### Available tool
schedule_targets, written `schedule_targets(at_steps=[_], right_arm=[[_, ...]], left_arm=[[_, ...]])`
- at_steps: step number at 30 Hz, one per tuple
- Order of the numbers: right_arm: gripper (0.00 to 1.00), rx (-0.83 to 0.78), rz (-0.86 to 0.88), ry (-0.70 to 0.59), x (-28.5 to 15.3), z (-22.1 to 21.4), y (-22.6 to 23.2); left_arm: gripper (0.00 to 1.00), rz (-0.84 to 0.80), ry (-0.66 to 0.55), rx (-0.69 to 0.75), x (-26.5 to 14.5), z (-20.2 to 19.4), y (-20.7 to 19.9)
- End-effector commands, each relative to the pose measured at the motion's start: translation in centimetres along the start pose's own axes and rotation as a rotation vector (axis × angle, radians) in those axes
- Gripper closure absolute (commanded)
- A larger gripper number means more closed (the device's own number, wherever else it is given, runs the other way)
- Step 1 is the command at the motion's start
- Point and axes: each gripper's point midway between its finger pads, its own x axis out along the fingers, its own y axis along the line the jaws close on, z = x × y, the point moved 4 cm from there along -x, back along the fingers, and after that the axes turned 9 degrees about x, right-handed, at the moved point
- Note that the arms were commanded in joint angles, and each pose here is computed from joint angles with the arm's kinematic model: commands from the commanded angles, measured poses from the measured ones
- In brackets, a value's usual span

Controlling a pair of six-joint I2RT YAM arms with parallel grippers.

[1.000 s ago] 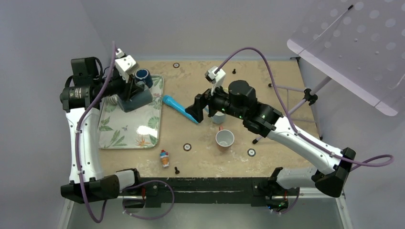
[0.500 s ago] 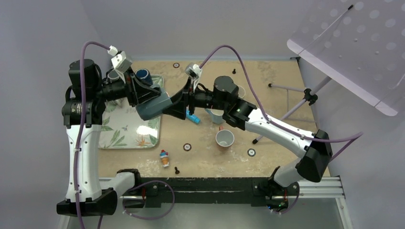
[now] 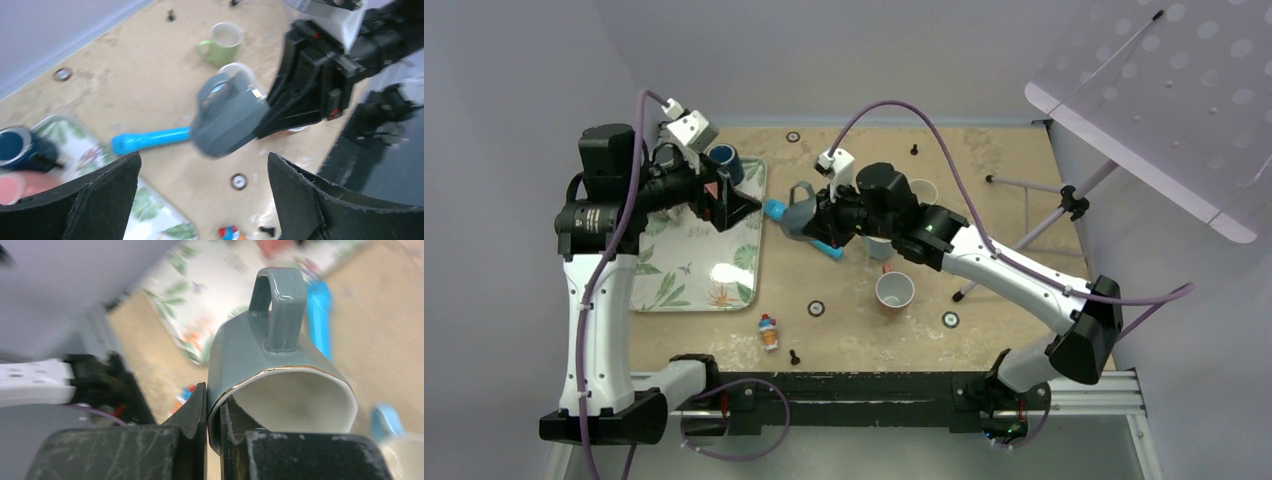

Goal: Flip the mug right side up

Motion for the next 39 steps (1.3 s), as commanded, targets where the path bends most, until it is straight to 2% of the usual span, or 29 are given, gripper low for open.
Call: schedule_targets(at_steps=[1, 4, 7, 10, 15, 18, 23, 30, 35, 39], right_arm=[[1.00, -0.120, -0.351, 0.153, -2.2, -1.6, -5.0], [1.00, -0.153, -0.507, 0.357, -2.9, -5.8, -7.2], [1.00, -0.176, -0.556, 0.500, -3.1, -9.2, -7.6], [1.00, -0.188, -0.547, 0.586, -2.9, -11.8, -7.2], [1.00, -0.193, -0.545, 0.663, -2.5, -14.2, -7.5], [1.00, -0.197, -0.558, 0.693, -2.1, -15.3, -8.1], [0.99, -0.198, -0.560, 0.699, -1.1, -16.0, -8.5], [0.80, -0.190, -0.586, 0.699, -1.0, -15.8, -8.6], [0.65, -0.188, -0.598, 0.673, -1.3, -14.9, -8.1], [0.62, -0.192, -0.598, 0.654, -1.5, -14.4, -7.8]], left_arm=[[0.00, 0.303, 0.258, 0.090, -1.3, -3.2, 5.9], [0.00, 0.415, 0.415, 0.070, -1.7, -6.3, 10.0], [0.00, 0.476, 0.545, 0.040, -2.0, -9.4, 13.2], [0.00, 0.520, 0.644, -0.017, -2.6, -12.3, 15.8], [0.00, 0.624, 0.737, -0.112, -3.3, -16.7, 20.0], [0.01, 0.682, 0.787, -0.158, -3.6, -19.4, 22.2], [0.07, 0.761, 0.804, -0.195, -3.3, -22.0, 24.8], [0.13, 0.839, 0.800, -0.305, -2.2, -25.1, 27.3], [0.20, 0.832, 0.829, -0.411, -1.2, -27.8, 28.1], [0.25, 0.858, 0.806, -0.466, -1.3, -29.3, 27.8]])
